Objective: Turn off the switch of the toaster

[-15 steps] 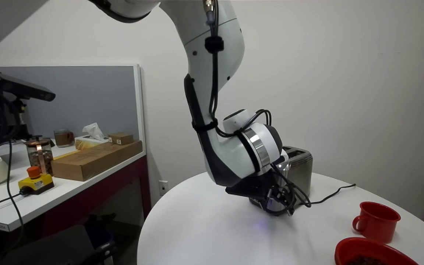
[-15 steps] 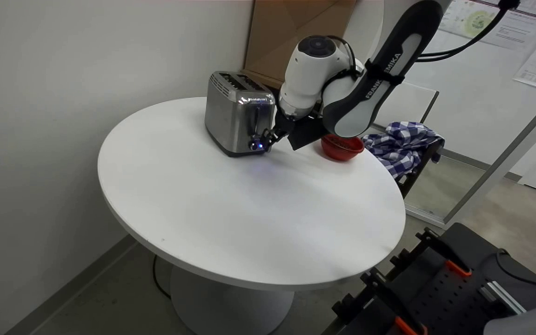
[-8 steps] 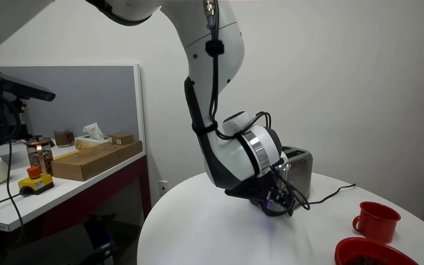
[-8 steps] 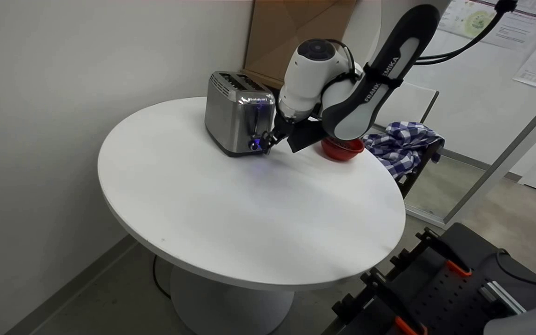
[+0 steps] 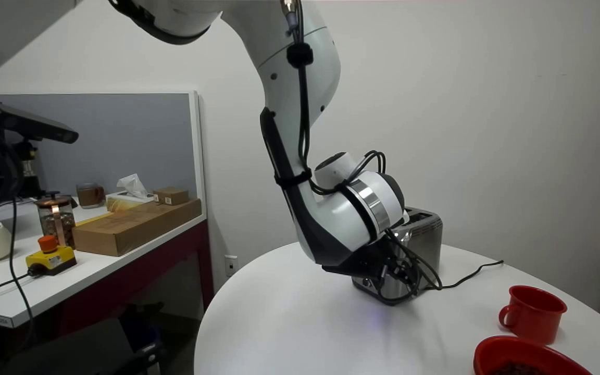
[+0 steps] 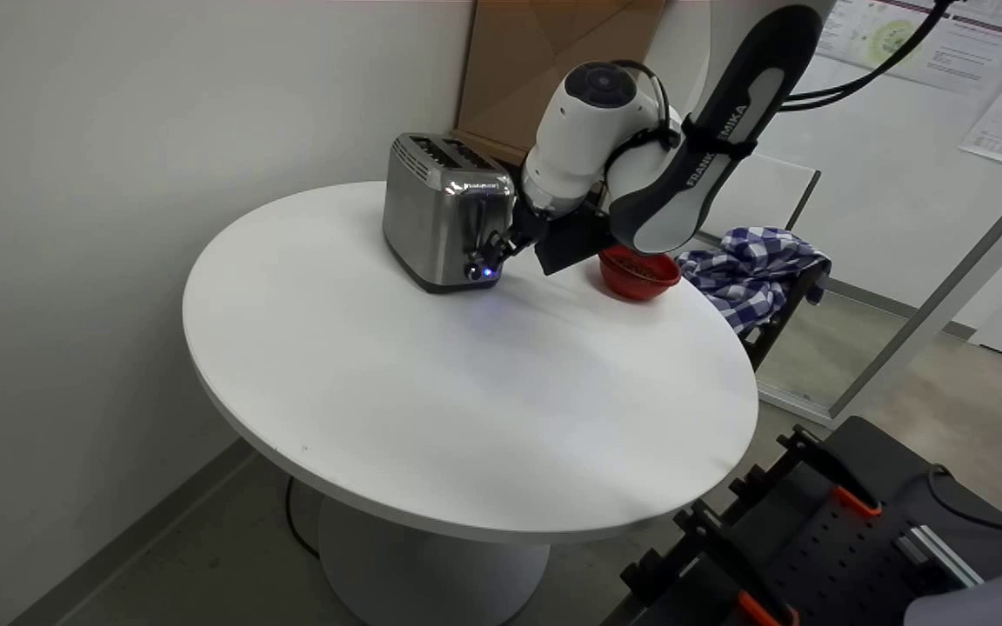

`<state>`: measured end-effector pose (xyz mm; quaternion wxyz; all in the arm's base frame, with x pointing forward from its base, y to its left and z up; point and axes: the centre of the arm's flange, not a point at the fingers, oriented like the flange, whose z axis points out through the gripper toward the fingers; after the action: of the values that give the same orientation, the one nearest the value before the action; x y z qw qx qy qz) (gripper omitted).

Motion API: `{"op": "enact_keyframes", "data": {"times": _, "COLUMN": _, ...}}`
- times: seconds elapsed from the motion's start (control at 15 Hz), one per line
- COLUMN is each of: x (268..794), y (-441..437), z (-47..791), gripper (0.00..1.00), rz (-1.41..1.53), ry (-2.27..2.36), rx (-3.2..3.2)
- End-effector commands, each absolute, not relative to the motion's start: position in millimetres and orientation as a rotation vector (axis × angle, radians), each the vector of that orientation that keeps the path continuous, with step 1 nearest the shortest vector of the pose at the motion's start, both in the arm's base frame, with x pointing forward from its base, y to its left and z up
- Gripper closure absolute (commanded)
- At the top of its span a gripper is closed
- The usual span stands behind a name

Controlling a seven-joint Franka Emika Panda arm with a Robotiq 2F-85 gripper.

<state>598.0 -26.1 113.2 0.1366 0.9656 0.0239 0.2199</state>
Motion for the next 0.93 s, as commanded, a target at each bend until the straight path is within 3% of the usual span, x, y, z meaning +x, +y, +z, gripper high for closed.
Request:
{"op": "enact_keyframes", "data": {"times": 0.0, "x": 595, "y": -21, "z": 104, "gripper": 0.0, "rz": 0.639, "ry": 0.104, "rx": 2.81}}
{"op": "enact_keyframes", "data": {"times": 0.87, "x": 602, "y": -10, "z": 88, "gripper": 0.0, "rz": 0.719, "ry": 0.091, "rx": 2.707}}
